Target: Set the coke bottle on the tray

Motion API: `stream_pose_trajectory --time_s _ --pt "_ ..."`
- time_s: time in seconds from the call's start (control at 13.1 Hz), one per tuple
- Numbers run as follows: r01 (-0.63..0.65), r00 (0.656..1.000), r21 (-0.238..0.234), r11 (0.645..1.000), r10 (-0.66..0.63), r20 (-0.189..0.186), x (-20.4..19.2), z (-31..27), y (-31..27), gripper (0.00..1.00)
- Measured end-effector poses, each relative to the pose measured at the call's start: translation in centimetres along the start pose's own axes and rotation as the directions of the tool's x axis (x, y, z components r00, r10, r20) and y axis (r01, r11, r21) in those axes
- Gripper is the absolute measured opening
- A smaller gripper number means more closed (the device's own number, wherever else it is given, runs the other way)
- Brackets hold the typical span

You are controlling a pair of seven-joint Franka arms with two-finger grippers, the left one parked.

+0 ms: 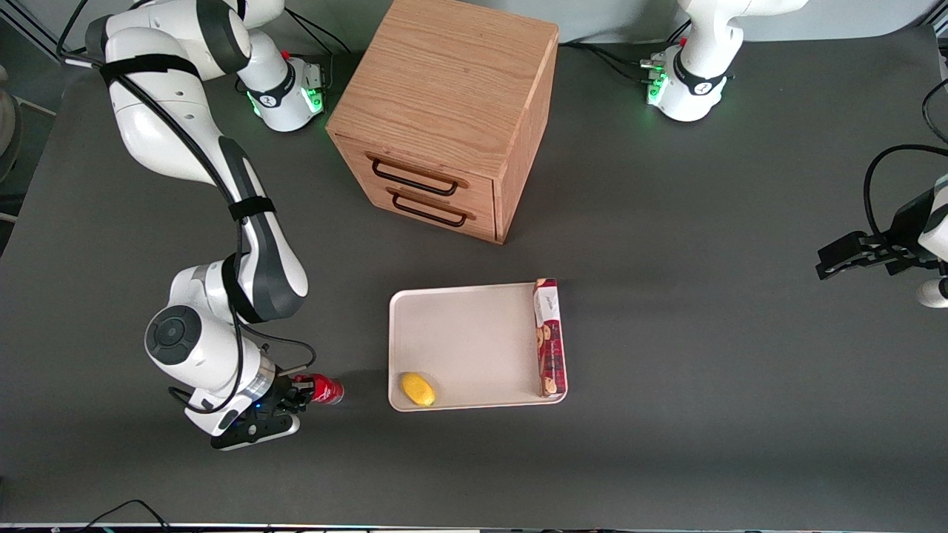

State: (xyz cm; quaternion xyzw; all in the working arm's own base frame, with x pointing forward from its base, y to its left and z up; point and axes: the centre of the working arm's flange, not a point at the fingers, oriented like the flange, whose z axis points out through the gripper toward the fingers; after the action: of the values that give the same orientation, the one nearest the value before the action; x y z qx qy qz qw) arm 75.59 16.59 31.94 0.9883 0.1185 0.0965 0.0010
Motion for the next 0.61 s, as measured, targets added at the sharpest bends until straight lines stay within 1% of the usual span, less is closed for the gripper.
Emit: stream_pose_trajectory --time_s 0.08,0.15,0.3,0.38,0.46,0.53,0.61 --pt "0.007 1.000 -0.003 1.000 -0.007 -0.010 0.3 -0.8 0.0 0.36" --pt "0.011 1.000 -0.004 1.000 -0.011 -0.005 0.4 -1.9 0.0 0.44" --pt "0.017 1.000 0.000 1.000 -0.017 0.023 0.6 -4.8 -0.1 0.67" --pt "0.020 0.998 0.004 1.000 -0.020 0.053 0.6 -6.6 -0.3 0.79" --pt "0.024 0.996 0.009 1.000 -0.025 0.088 0.4 -8.4 -0.6 0.88" --pt "0.036 0.988 0.026 0.999 -0.039 0.148 -0.4 -12.5 -1.5 1.00" --pt "0.042 0.984 0.035 0.999 -0.047 0.170 -1.0 -14.9 -1.9 1.00"
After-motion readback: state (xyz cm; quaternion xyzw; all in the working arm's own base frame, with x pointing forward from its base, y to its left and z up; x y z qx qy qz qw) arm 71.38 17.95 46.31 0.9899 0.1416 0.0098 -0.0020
